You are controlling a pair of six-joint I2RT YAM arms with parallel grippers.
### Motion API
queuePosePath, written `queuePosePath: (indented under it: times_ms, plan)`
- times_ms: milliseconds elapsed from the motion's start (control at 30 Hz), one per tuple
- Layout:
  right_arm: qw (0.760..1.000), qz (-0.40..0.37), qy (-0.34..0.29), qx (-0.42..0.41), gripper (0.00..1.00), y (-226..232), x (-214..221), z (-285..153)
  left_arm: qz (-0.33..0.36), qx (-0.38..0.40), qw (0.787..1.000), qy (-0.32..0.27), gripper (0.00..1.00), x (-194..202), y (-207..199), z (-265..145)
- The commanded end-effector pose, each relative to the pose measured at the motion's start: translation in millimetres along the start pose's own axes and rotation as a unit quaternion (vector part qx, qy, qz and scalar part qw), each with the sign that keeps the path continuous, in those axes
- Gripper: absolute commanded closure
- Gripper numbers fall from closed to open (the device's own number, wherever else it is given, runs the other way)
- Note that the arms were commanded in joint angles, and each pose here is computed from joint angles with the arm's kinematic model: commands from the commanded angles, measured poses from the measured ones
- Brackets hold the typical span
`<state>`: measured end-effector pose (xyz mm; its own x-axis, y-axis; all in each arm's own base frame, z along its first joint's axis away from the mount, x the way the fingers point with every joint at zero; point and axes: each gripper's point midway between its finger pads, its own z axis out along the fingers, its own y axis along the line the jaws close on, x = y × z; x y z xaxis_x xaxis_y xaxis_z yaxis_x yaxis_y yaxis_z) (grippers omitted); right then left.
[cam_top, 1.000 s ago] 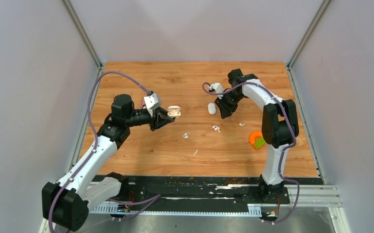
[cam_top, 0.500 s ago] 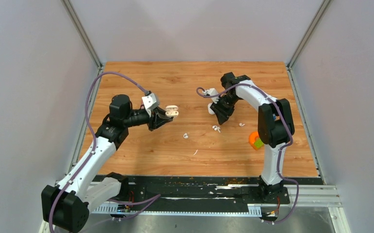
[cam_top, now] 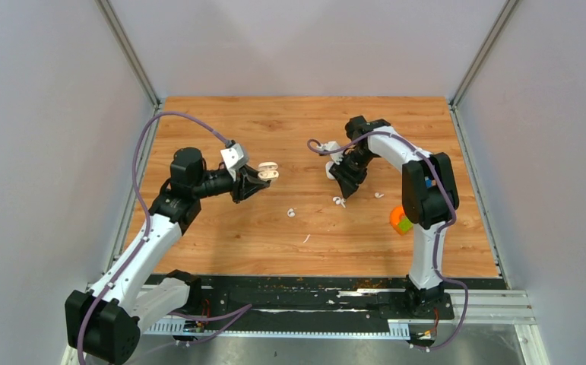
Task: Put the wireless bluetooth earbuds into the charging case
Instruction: Adjust the earbud at the center of the board.
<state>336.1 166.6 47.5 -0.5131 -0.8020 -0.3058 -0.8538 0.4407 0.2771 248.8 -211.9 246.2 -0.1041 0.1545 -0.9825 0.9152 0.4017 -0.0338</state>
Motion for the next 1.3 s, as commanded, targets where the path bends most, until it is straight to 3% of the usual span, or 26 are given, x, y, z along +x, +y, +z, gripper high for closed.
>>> queuePosePath:
  times_ms: [0, 300, 767, 867, 1100, 1267]
  plan:
    - [0.999, -0.038, -0.013, -0.019, 0.62, 10.0, -2.9, -2.2, 0.022, -0.011, 0.999, -0.027, 1.00, -24.3, 5.6, -3.3]
    - [0.982, -0.185, -0.018, 0.034, 0.62, -7.8, 9.5, 4.8, 0.023, -0.010, 0.999, -0.023, 1.00, -27.6, 8.1, -2.3]
    - [0.979, -0.199, -0.009, 0.027, 0.62, -7.4, -7.6, 20.5, 0.024, -0.024, 0.999, -0.026, 1.00, -27.9, 12.8, -6.7]
    - [0.987, -0.157, 0.002, 0.026, 0.62, -3.3, -11.4, 11.8, 0.025, -0.025, 0.999, -0.027, 1.00, -29.2, 12.5, -8.0]
    - [1.000, 0.021, 0.002, 0.006, 0.59, 18.4, -23.7, -11.8, 0.022, -0.025, 0.999, -0.028, 1.00, -29.5, 12.0, -8.7]
    - [0.999, 0.045, 0.024, 0.006, 0.63, 25.9, -15.2, -3.7, 0.018, -0.027, 0.999, -0.030, 1.00, -30.7, 13.5, -7.7]
